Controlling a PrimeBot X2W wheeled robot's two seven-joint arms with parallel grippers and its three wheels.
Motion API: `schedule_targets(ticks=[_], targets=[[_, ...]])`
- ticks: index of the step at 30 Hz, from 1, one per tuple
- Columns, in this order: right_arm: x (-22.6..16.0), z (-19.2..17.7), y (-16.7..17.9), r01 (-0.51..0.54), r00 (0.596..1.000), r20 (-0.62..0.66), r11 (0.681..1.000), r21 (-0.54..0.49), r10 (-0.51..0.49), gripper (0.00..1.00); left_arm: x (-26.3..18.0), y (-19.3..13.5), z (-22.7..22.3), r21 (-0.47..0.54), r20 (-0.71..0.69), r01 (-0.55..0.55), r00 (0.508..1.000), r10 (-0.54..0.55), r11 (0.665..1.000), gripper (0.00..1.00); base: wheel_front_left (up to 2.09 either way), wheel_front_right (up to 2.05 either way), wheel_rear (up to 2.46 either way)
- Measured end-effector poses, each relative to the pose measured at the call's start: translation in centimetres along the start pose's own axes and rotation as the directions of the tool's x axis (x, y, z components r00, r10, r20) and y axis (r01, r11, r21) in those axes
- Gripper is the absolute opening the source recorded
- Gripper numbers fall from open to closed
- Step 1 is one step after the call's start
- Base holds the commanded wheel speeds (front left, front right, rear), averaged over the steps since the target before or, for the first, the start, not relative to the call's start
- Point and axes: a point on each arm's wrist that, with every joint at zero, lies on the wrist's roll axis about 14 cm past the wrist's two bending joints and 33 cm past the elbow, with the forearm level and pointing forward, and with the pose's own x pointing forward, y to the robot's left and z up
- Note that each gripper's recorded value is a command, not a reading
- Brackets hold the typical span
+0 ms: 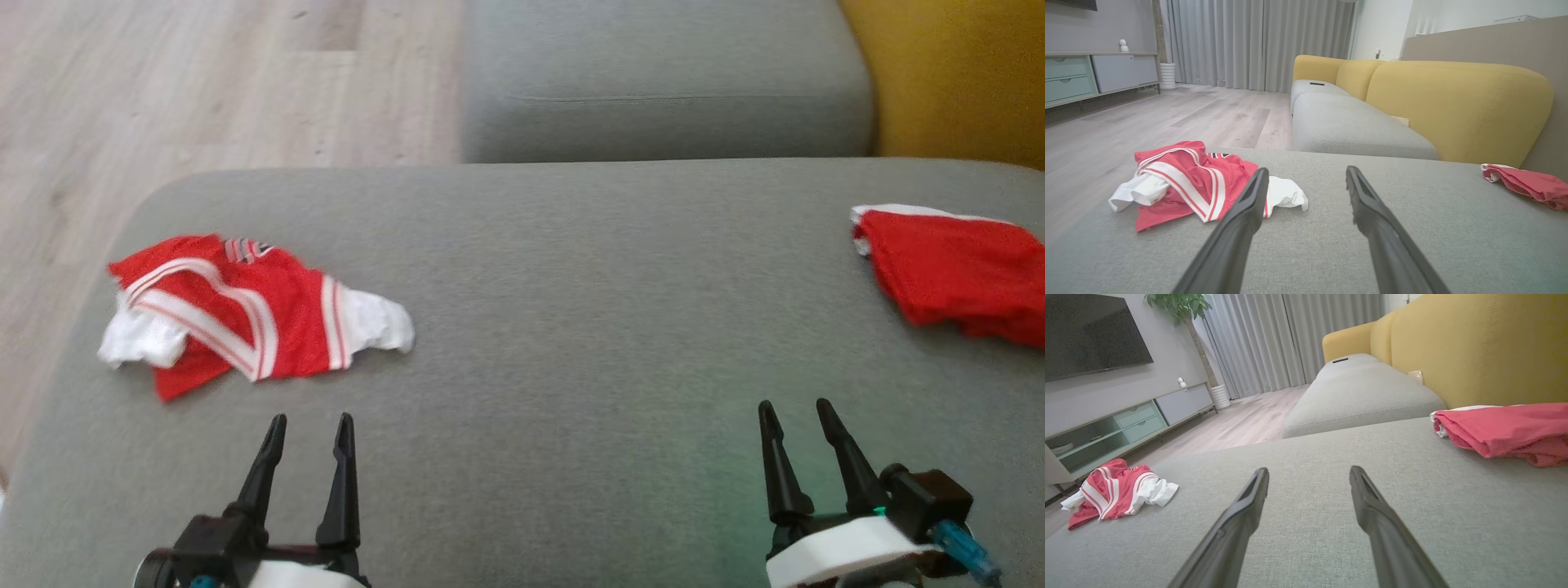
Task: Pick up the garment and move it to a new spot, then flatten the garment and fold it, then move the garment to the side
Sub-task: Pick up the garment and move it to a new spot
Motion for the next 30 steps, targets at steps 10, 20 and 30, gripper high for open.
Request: schedule_targets(ticks=[10, 20, 30], targets=[[2.3, -1.1, 4.8, -0.157, 0.987, -0.043, 0.988, 0.008, 0.158, 1.0, -2.8, 4.1, 0.6, 0.024, 0.018, -0.146, 0.989, 0.146, 0.989, 1.0, 0.0, 0.0, 0.0], [3.3, -2.9, 9.9, -0.32, 0.941, -0.109, 0.947, 0.005, 0.319, 1.0, -7.3, 8.9, 1.1, 0.048, 0.034, -0.338, 0.941, 0.337, 0.94, 1.0, 0.0, 0.0, 0.0], [4.1, -5.0, 10.4, -0.351, 0.923, -0.17, 0.936, -0.009, 0.344, 1.0, -5.3, 11.5, 3.6, 0.11, 0.098, -0.351, 0.935, 0.341, 0.93, 1.0, 0.0, 0.0, 0.0]])
